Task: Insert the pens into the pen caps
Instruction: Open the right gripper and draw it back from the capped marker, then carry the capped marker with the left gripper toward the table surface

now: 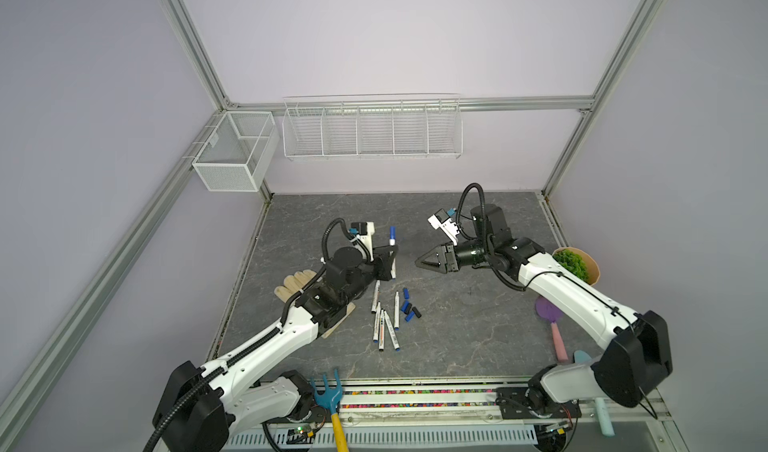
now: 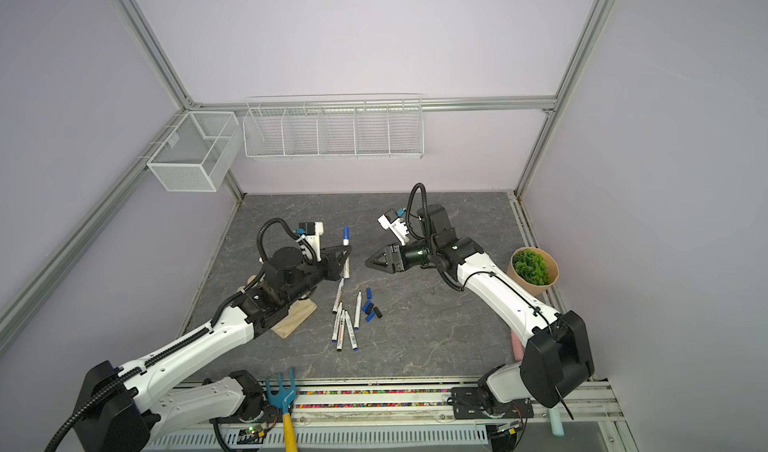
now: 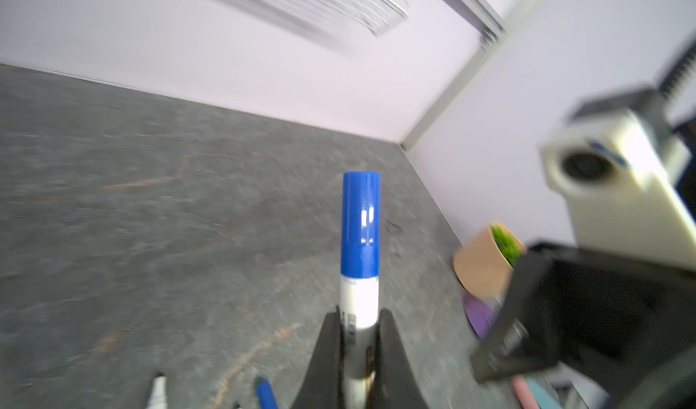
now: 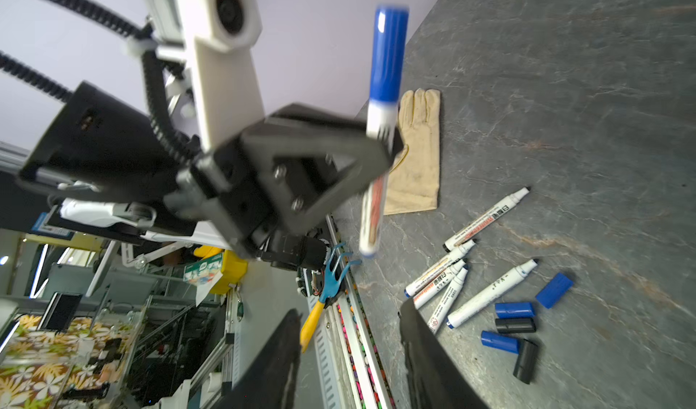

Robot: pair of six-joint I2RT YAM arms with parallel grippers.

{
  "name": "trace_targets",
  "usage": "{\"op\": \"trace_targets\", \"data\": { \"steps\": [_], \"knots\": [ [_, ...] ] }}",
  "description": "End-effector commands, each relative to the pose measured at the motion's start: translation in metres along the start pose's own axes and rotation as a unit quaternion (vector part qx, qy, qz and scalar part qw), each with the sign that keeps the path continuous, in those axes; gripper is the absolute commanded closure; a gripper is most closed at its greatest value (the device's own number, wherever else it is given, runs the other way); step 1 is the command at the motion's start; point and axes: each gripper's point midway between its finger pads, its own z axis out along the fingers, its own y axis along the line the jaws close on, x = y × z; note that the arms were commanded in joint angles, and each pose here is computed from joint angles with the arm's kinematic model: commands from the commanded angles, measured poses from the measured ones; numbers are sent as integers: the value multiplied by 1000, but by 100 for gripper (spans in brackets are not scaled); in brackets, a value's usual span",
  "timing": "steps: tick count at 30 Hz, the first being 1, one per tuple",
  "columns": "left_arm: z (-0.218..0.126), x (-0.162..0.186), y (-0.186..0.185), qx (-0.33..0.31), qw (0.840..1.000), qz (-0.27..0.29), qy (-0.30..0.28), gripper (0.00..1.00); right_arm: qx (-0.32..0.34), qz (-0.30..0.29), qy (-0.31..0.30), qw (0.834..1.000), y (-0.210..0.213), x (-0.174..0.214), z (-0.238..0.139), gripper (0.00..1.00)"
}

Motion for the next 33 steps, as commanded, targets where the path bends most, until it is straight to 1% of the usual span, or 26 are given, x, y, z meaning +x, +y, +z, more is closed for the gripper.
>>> {"op": "trace_targets", "data": {
  "steps": [1,3,6,8,12,14,19,23,27,33],
  "knots": [
    [7,9,25,-53,998,-37,-15,100,-30,-10,-45,998,24,-24,-22,40],
    [12,18,36,-71,997,-41,0,100,-18,-8,-71,997,20,-35,-32,38],
    [22,25,55,-91,994,-62,24,100,13,8,-70,997,5,-31,-35,39],
    [33,31,68,-102,992,-66,46,100,37,22,-63,997,-7,-24,-33,40],
    [64,52,85,-124,986,-25,104,100,79,45,-48,995,-28,-12,-33,41],
    [80,66,98,-147,980,-22,131,100,91,49,-45,994,-32,-10,-34,41],
    [113,90,130,-203,964,-25,168,100,113,47,-42,992,-37,-4,-37,41],
    [142,107,140,-204,957,-25,205,100,120,46,-35,991,-39,1,-38,41],
    [158,121,151,-225,945,-25,236,100,128,45,-30,990,-41,4,-39,41],
    [160,135,166,-263,927,-21,267,89,135,43,-27,990,-43,9,-41,41]
  ]
}}
